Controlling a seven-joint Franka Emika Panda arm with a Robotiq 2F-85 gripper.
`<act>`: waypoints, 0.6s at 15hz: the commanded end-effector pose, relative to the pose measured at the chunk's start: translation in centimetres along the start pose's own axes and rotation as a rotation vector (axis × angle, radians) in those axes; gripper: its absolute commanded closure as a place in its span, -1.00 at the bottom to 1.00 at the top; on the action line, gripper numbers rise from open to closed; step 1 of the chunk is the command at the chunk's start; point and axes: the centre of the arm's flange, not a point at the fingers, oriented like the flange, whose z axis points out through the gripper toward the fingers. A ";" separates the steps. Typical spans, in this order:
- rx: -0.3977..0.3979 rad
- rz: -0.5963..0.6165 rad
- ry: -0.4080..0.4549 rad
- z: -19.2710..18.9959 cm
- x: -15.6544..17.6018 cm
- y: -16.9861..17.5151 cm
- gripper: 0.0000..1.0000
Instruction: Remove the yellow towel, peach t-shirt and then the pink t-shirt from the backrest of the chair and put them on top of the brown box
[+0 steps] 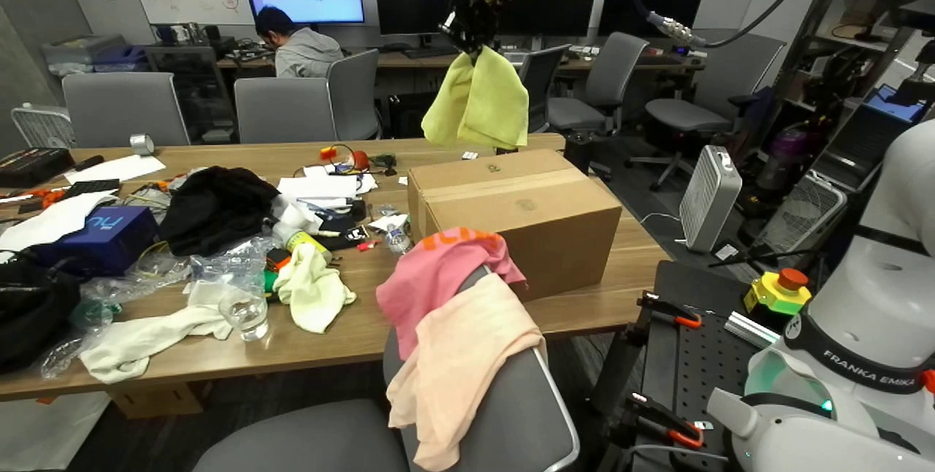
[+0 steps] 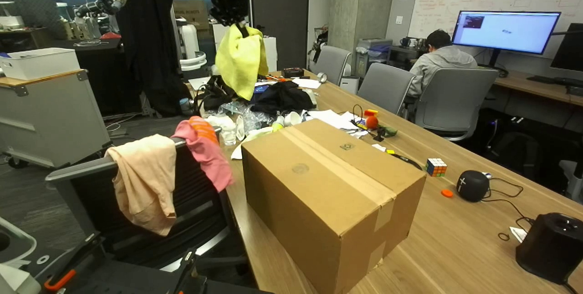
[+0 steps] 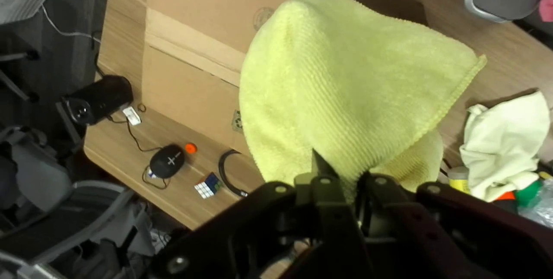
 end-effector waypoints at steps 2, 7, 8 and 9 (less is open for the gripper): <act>0.100 0.059 -0.241 1.3 3.3 3.6 0.95; 0.257 0.054 -0.492 4.8 3.9 6.6 0.95; 0.282 0.065 -0.532 5.4 3.9 7.0 0.95; 0.297 0.091 -0.549 5.9 4.2 7.7 0.95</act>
